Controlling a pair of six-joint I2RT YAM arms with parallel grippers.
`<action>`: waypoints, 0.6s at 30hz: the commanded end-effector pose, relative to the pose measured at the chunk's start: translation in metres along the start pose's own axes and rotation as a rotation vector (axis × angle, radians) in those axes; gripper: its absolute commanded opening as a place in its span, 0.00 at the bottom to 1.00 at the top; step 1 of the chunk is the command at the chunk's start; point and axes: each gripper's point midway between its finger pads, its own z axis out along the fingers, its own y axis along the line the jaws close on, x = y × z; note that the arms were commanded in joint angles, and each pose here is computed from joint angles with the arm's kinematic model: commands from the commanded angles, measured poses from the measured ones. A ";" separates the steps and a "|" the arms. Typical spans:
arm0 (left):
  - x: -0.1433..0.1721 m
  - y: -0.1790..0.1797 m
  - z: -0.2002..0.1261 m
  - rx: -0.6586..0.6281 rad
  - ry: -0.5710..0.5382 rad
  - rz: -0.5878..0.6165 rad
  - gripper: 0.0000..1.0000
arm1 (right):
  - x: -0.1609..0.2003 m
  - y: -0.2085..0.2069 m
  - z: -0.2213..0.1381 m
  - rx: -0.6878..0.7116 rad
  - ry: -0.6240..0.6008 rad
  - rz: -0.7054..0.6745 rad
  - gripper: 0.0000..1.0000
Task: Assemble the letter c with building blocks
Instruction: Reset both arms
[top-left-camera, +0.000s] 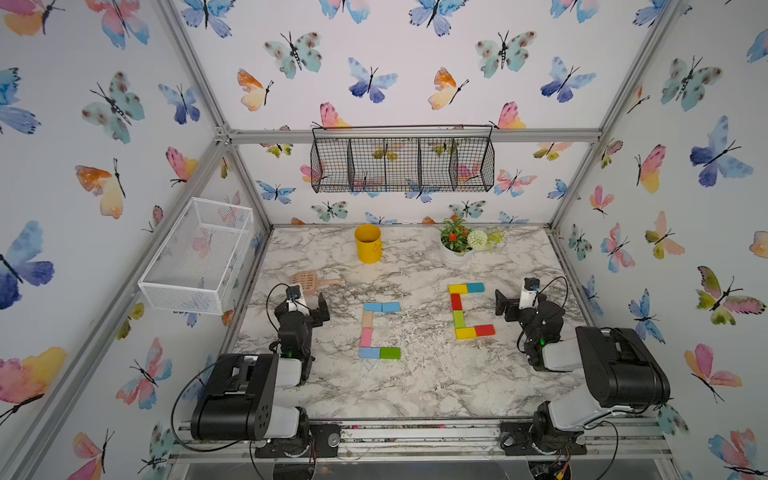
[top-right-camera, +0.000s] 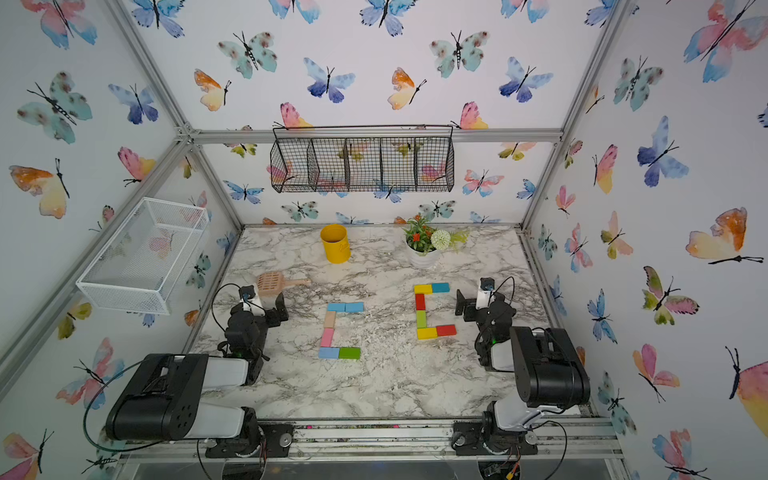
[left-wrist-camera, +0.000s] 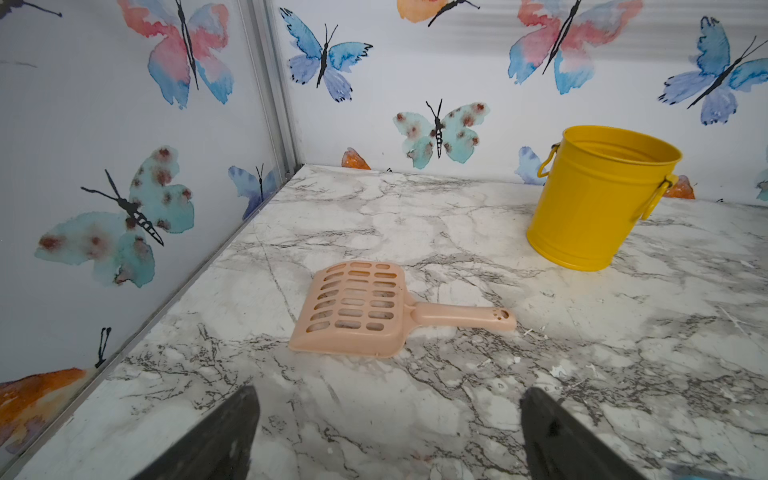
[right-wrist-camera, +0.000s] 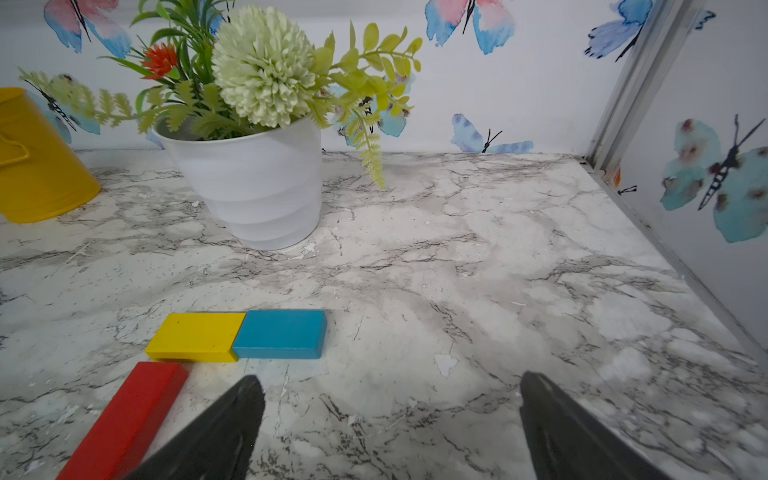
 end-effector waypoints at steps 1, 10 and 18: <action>-0.005 0.002 0.002 -0.016 -0.009 -0.005 0.98 | -0.003 0.001 0.001 -0.009 -0.010 -0.009 1.00; -0.005 0.003 0.002 -0.017 -0.009 -0.006 0.98 | -0.004 0.001 0.001 -0.009 -0.013 -0.010 1.00; -0.004 0.002 0.002 -0.016 -0.008 -0.005 0.98 | -0.009 -0.021 -0.025 0.138 -0.107 0.048 1.00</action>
